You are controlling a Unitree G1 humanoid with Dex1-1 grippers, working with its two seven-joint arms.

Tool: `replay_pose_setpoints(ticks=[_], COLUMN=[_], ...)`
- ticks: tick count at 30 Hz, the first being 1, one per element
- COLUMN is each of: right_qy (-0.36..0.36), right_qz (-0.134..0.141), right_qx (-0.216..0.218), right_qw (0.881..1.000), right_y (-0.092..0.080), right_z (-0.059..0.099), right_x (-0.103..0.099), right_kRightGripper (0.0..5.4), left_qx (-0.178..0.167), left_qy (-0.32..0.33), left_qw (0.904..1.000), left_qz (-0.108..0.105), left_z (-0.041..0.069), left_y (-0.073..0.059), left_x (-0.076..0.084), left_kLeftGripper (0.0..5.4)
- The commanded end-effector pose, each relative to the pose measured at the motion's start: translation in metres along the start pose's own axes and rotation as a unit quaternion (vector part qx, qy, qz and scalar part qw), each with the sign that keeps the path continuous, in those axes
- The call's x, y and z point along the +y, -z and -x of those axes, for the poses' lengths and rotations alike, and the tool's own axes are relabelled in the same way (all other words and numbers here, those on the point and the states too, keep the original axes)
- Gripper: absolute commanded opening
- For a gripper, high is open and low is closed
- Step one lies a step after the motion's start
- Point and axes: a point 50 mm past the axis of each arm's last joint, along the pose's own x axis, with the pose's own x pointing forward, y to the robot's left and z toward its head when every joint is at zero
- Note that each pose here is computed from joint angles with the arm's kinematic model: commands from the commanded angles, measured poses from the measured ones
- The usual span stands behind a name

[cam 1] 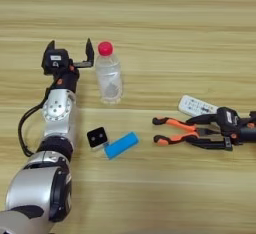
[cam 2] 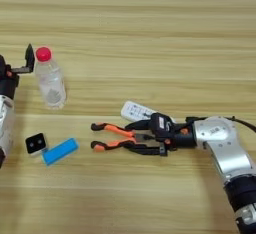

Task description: Move the objects on the table

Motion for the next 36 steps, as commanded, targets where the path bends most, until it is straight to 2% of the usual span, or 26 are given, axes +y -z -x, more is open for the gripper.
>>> replay_pose_setpoints(ticks=[1, 8, 24, 36], right_qy=[0.018, 0.026, 0.047, 0.065], right_qz=[0.018, 0.017, -0.016, -0.020], right_qx=[0.008, 0.033, 0.112, 0.111], right_qw=[1.000, 0.999, 0.992, 0.991], right_y=[-0.003, 0.003, 0.030, 0.037], right_z=[0.011, 0.018, 0.047, 0.045], right_x=[-0.001, 0.004, 0.020, 0.010], right_kRightGripper=[2.32, 2.32, 2.32, 2.32], left_qx=[-0.008, -0.008, -0.008, -0.006], left_qy=[0.005, 0.004, 0.004, 0.004], left_qw=[0.9999, 0.9999, 0.9999, 0.9999], left_qz=[-0.009, -0.009, -0.010, -0.009], left_z=[-0.005, -0.006, -0.006, -0.007], left_y=[-0.005, -0.005, -0.005, -0.005], left_x=[0.000, 0.001, 0.001, 0.001], left_kLeftGripper=[5.40, 5.40, 5.40, 5.40])
